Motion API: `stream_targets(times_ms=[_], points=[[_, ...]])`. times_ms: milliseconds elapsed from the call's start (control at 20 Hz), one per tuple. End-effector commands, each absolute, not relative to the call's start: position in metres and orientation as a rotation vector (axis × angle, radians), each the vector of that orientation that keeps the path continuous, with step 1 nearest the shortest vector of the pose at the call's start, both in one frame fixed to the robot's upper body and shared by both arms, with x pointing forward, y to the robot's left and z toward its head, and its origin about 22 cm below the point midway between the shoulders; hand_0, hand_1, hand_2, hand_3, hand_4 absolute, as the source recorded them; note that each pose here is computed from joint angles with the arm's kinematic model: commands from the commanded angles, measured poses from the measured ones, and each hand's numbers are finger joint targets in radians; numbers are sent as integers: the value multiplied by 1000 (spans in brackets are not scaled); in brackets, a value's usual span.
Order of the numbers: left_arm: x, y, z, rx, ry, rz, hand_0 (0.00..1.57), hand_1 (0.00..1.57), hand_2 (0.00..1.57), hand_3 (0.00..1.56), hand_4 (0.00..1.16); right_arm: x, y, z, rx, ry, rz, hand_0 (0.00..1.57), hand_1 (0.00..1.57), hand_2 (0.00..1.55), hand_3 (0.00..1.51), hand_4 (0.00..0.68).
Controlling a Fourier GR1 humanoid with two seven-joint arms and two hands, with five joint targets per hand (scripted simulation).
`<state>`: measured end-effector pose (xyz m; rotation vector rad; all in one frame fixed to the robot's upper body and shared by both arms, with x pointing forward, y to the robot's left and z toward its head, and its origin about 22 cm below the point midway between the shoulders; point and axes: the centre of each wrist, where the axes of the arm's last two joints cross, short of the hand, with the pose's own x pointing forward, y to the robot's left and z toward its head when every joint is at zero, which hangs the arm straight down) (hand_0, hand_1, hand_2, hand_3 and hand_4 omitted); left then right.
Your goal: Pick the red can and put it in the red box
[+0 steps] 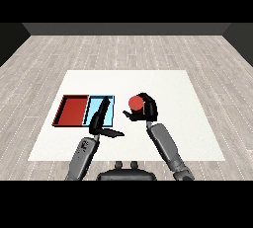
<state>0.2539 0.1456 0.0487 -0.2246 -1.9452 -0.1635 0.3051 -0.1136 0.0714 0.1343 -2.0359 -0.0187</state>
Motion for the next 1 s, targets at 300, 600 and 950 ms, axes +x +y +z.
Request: stream_targets(times_ms=[300,600,950], points=[[278,114,12,-215,-1835,-191,0,0,0,0,0,288,-112,81,174,-2084,-6,1444,1444,1439,1396,630],[272,121,-7,-257,-1807,-172,0,0,0,0,0,289,-100,94,200,-2114,4,1467,1467,1443,1392,658],[264,107,5,-266,-1796,-167,0,0,0,0,0,291,-87,75,230,-2107,47,1463,1463,1433,1387,663]])
